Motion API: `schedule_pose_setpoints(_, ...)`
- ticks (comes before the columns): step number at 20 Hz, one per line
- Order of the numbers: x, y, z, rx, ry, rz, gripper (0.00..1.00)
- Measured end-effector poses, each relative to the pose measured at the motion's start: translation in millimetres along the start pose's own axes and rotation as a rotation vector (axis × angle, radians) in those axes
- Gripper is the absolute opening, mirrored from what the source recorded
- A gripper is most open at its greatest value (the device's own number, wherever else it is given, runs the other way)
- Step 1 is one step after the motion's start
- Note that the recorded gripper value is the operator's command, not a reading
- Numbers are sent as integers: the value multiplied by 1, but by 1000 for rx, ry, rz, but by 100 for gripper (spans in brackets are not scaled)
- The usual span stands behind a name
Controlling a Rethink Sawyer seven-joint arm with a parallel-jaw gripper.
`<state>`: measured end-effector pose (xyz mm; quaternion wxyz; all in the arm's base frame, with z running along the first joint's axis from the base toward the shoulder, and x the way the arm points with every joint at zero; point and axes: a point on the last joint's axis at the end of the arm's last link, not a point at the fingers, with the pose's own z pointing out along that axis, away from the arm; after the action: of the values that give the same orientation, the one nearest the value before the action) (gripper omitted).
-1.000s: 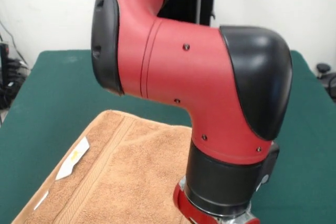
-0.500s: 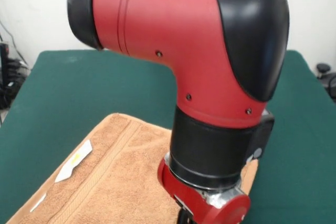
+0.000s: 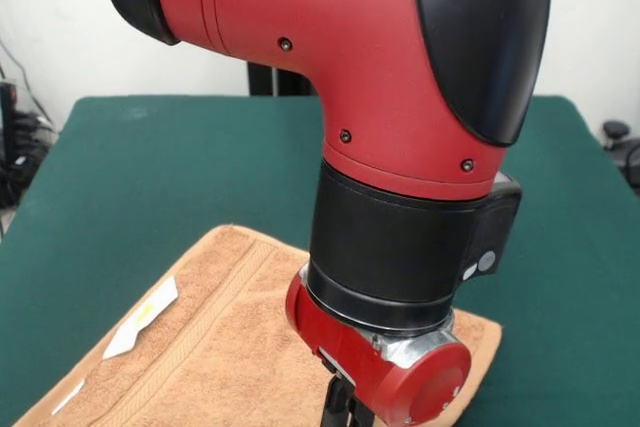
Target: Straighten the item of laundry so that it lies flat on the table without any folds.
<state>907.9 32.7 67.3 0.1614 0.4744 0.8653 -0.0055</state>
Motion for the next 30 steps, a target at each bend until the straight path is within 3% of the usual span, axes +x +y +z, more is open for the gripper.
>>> schedule_pose_setpoints(28, 1, -2, 2, 7, -2, -5, 0)
schedule_pose_setpoints(29, 1, -2, 1, 6, -2, -5, 100)
schedule_pose_setpoints(30, 1, -2, 1, 6, -2, -5, 100)
